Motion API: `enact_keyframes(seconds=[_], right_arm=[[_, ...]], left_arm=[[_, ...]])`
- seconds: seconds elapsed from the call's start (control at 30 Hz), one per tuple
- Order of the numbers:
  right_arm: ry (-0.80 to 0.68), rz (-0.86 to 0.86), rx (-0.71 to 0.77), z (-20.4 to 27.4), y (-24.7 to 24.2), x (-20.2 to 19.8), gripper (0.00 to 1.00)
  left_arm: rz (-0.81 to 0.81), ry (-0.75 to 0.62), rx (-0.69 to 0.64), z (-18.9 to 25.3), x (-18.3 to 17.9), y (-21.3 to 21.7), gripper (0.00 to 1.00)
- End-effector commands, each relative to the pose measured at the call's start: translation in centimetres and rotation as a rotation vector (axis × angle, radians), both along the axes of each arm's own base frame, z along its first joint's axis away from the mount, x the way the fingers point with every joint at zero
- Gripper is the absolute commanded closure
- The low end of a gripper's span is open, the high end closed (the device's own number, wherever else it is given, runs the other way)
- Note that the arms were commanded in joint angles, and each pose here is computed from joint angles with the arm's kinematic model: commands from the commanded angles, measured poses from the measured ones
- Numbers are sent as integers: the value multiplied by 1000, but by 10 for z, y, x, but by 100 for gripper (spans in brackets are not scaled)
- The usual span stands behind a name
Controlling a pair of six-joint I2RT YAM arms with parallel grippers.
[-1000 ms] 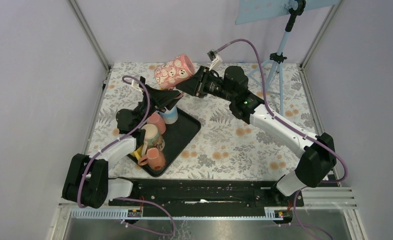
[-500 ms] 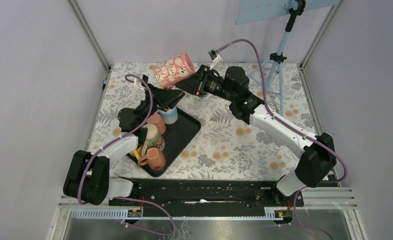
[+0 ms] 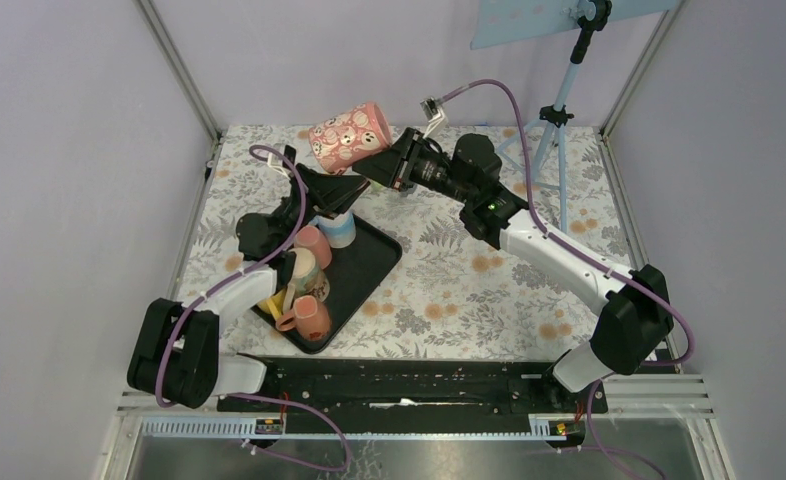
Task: Turn the mug right side up
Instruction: Turn over the cup on the tray.
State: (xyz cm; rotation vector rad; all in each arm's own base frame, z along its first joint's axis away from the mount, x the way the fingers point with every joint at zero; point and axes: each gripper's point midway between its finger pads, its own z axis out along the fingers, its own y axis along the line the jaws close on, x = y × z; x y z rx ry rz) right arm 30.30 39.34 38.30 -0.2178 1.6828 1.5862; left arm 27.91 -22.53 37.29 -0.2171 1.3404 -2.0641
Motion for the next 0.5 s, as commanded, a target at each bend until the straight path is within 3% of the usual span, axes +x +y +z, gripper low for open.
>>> enact_keyframes(seconds=[0.0, 0.07, 0.27, 0.47], right_arm=[[-181, 1, 121, 55, -10, -14, 100], [-178, 3, 117, 53, -10, -14, 100], [-162, -10, 98, 41, -12, -13, 98], [-158, -29, 71, 32, -14, -12, 69]], left_arm=[[31, -91, -33, 26, 0, 3, 87], [40, -82, -19, 22, 1, 3, 100], [71, -108, 63, 21, 6, -1, 100], [96, -149, 135, 32, 7, -4, 100]])
